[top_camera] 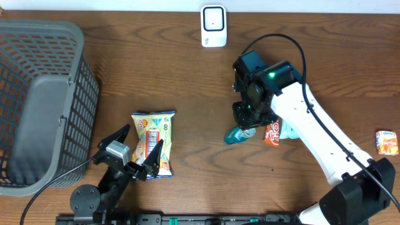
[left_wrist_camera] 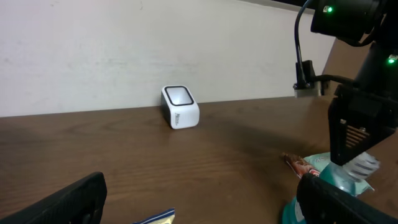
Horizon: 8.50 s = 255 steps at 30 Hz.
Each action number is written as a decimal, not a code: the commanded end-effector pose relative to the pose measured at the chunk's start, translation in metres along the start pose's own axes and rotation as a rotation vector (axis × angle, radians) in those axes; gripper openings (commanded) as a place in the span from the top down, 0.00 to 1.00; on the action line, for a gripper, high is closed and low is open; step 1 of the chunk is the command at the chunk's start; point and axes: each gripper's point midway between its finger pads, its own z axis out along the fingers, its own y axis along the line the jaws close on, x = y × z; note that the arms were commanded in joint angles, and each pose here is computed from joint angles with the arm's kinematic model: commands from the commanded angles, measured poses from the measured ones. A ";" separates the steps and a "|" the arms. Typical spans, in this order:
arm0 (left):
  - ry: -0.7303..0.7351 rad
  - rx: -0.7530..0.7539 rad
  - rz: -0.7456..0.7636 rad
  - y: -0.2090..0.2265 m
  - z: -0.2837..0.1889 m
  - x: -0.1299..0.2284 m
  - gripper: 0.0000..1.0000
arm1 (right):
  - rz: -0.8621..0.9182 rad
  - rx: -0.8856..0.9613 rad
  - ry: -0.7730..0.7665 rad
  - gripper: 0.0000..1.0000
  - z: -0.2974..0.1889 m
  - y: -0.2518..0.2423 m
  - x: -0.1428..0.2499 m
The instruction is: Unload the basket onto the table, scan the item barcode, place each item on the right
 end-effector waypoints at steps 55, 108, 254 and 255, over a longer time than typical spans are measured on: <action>-0.007 0.015 -0.001 -0.003 -0.001 -0.002 0.02 | -0.425 -0.218 0.532 0.76 0.188 -0.038 0.080; -0.007 0.015 -0.001 -0.003 -0.001 -0.002 0.02 | -0.355 -0.389 0.295 0.64 0.127 0.020 -0.013; 0.902 -1.090 -1.472 -0.011 0.012 0.141 0.02 | -0.103 -0.378 -0.134 0.30 0.035 0.053 0.089; 0.890 -1.077 -1.452 -0.010 0.018 0.144 0.02 | -0.103 -0.378 -0.132 0.30 0.035 0.053 0.090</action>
